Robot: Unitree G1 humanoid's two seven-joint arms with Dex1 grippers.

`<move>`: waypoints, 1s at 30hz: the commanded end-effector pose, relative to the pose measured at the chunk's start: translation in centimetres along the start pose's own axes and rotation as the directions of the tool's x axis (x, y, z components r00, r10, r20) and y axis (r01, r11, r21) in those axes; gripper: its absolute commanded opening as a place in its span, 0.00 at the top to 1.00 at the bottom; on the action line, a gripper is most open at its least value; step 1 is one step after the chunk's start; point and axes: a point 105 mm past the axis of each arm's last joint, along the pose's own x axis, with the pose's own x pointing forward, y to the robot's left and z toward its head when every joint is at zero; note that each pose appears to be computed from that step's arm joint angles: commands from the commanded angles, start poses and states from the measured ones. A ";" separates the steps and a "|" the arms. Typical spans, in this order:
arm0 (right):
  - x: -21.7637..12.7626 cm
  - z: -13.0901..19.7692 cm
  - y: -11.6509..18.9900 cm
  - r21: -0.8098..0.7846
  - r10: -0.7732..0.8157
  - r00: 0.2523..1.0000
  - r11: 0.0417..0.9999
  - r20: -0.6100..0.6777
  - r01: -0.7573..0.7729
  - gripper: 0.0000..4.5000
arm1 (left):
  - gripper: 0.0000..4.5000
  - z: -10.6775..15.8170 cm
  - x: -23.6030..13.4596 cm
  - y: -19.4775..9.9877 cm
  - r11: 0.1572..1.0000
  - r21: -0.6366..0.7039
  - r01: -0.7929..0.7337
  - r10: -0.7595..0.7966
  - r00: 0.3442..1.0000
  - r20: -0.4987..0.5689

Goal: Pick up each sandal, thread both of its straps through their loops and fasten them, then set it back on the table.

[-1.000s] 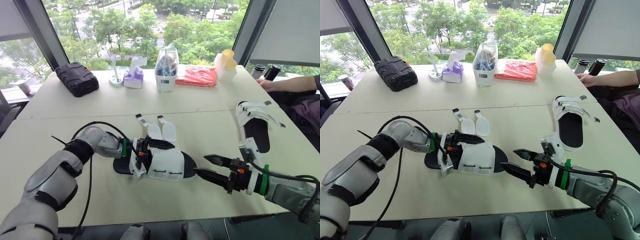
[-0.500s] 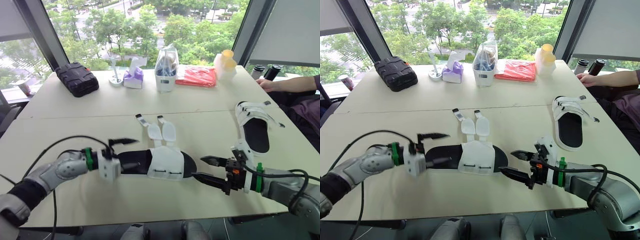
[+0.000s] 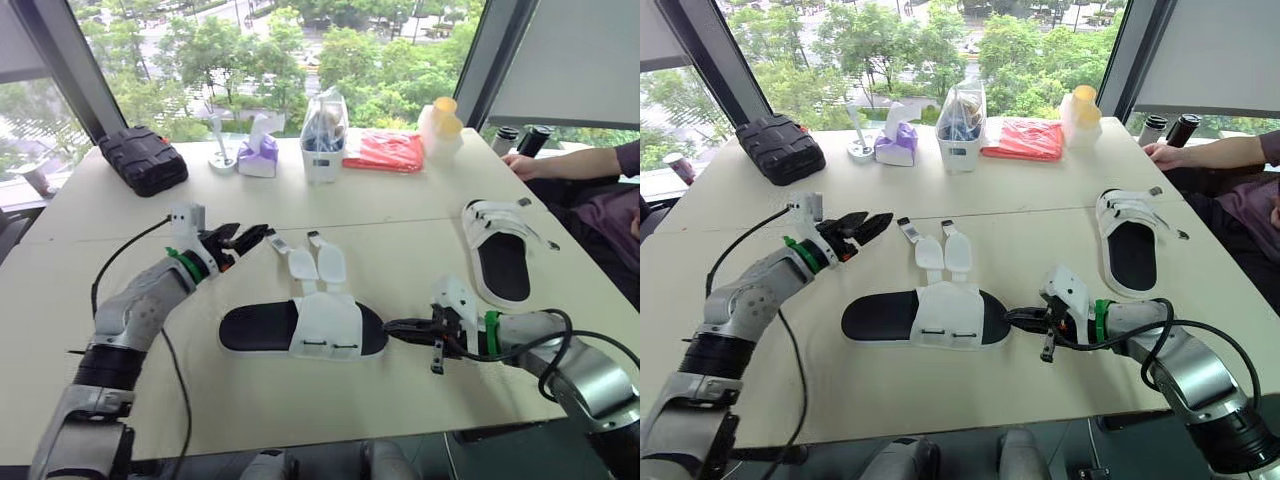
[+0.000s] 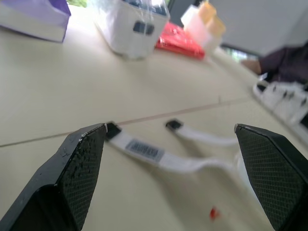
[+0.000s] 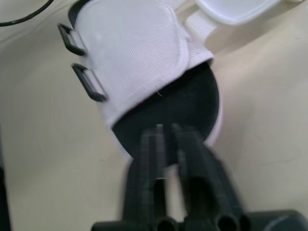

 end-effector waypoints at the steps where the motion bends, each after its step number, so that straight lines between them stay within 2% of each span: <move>1: 0.3 1.1 0.0 -0.063 0.016 0.999 0.998 0.045 -0.013 1.00 | 0.01 0.8 -0.1 -1.1 1.000 -0.006 0.015 -0.015 0.999 0.031; 5: 1.0 0.9 0.2 -0.068 0.024 0.999 0.997 0.048 -0.021 1.00 | 0.01 -0.7 -0.8 -0.8 1.000 0.003 0.012 -0.012 1.000 -0.028; 10: 2.5 0.5 1.4 -0.067 0.066 0.997 0.996 0.041 -0.063 1.00 | 0.01 -1.9 -1.9 1.0 1.000 0.016 -0.026 0.027 0.996 -0.089; 16: 3.5 -0.5 2.1 -0.060 0.095 0.995 0.994 0.011 -0.094 1.00 | 0.01 -3.0 -2.3 1.1 1.000 -0.008 -0.006 0.005 0.991 -0.130; 18: 3.9 -1.0 2.1 -0.055 0.100 0.995 0.993 0.004 -0.100 1.00 | 0.01 -3.6 -2.2 0.2 0.996 -0.072 0.050 -0.061 0.987 -0.151; 22: 4.2 -1.3 1.9 -0.056 0.098 0.995 0.994 0.001 -0.098 1.00 | 0.01 -3.8 -1.9 -1.6 0.962 -0.213 0.169 -0.195 0.975 -0.108; 27: 4.8 -1.4 1.7 -0.068 0.100 0.995 0.993 0.002 -0.100 1.00 | 0.01 -4.9 -0.7 -1.3 0.907 -0.394 0.151 -0.207 0.973 -0.105; 30: 5.0 -1.3 1.5 -0.070 0.095 0.995 0.993 0.005 -0.095 1.00 | 0.01 -5.7 0.5 -2.0 0.879 -0.450 0.161 -0.238 0.964 -0.120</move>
